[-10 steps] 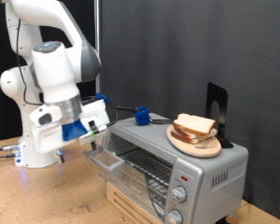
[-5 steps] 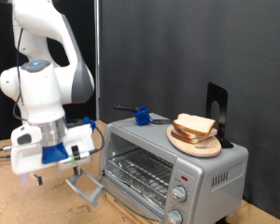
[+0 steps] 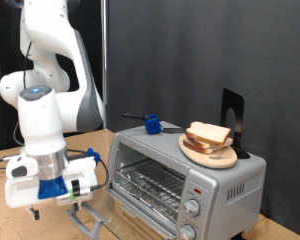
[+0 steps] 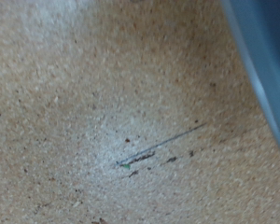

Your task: Make a piece of toast with the oven

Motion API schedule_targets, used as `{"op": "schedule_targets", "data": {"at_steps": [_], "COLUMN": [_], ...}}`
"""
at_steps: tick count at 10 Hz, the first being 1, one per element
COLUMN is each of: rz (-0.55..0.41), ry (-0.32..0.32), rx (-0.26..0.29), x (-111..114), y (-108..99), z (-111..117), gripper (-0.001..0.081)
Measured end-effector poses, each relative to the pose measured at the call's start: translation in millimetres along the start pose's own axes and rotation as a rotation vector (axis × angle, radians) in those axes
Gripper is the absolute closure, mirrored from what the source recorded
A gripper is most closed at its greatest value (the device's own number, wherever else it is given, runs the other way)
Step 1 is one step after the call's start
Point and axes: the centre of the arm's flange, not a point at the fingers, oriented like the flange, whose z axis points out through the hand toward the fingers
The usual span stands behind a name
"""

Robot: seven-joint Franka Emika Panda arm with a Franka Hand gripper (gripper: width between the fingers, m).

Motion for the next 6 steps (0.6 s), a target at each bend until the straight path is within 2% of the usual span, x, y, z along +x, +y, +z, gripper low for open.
{"op": "schedule_targets", "data": {"at_steps": [3, 6], "rz": [-0.022, -0.108], "ry": [0.007, 0.038], "rx": [-0.033, -0.066], "x": [8.6, 6.8], "y": [-5.7, -3.8], "z": [18.5, 28.8], "gripper": [0.0003, 0.0003]}}
